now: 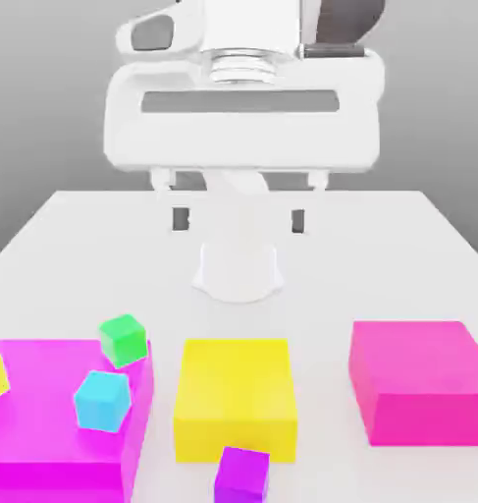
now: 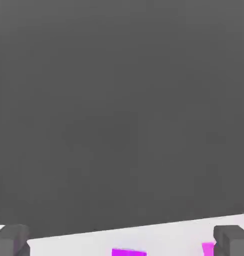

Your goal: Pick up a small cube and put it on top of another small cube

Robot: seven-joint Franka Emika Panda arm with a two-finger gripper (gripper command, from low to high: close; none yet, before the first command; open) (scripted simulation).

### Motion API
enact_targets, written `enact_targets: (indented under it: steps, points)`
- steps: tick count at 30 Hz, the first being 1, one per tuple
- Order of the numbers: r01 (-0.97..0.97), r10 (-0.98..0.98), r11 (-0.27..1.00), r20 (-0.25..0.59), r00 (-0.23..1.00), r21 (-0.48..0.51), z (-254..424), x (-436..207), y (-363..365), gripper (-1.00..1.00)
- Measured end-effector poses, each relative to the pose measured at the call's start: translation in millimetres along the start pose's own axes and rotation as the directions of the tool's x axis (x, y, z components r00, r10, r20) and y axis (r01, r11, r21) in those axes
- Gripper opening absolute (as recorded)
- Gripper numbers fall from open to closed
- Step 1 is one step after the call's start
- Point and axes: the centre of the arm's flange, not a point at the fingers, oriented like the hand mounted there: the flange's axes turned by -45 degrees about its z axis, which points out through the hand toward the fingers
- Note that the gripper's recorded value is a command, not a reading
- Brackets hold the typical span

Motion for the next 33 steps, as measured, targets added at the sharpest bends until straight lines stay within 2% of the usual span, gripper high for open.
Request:
enact_targets:
  steps: [10, 15, 16, 23, 28, 33]
  points:
    - [-0.059, 0.068, 0.997, 0.267, 0.961, -0.040, 177, -65, 4, 0.00]
    - [-0.067, 0.079, 0.997, 0.306, 0.949, -0.048, 244, -93, 6, 0.00]
    - [-0.068, 0.079, 0.997, 0.306, 0.949, -0.048, 256, -98, 6, -1.00]
    - [-0.068, 0.079, 0.997, 0.306, 0.949, -0.048, 258, -99, 6, -1.00]
    - [-0.077, 0.089, 0.996, 0.306, 0.948, -0.052, 205, -81, 8, -1.00]
    - [-0.289, 0.315, 0.948, 0.283, 0.906, -0.130, 136, -57, 89, -1.00]
